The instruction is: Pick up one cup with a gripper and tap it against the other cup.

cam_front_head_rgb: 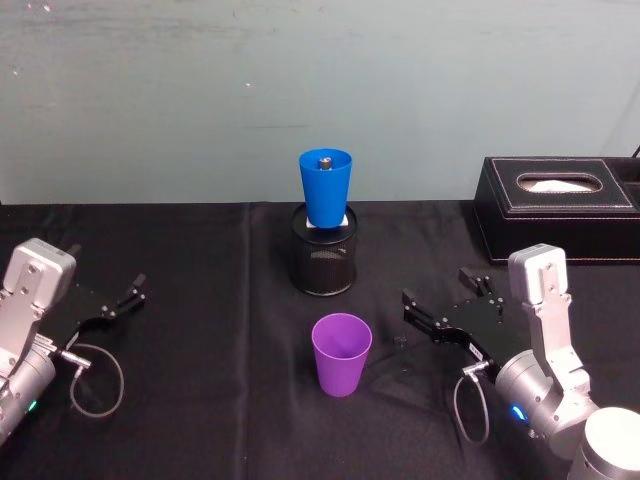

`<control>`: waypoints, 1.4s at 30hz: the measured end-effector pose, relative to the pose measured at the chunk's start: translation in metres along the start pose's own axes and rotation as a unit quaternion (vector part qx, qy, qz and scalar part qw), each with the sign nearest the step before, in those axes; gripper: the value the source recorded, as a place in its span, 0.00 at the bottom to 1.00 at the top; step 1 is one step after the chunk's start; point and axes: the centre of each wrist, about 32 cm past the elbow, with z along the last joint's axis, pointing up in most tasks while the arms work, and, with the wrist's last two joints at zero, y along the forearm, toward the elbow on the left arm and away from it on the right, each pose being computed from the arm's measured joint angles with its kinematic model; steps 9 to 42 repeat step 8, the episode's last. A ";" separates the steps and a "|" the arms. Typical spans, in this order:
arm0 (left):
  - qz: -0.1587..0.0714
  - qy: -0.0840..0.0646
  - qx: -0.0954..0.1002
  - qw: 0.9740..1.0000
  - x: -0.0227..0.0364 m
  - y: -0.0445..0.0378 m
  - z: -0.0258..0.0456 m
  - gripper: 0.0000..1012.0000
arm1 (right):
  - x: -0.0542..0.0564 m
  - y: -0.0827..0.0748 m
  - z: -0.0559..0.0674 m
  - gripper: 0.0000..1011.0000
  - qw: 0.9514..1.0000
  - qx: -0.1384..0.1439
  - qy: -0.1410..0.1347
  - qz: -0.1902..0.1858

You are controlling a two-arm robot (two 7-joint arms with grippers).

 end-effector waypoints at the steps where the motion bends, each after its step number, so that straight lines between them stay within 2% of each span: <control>1: 0.000 0.000 0.000 1.000 0.0000 0.0000 0.0000 0.99 | 0.000 0.000 0.000 0.99 1.000 0.000 0.000 0.000; 42: 0.000 0.000 0.000 1.000 0.0000 0.0000 0.0000 0.99 | 0.000 0.000 0.000 0.99 1.000 0.000 0.000 0.000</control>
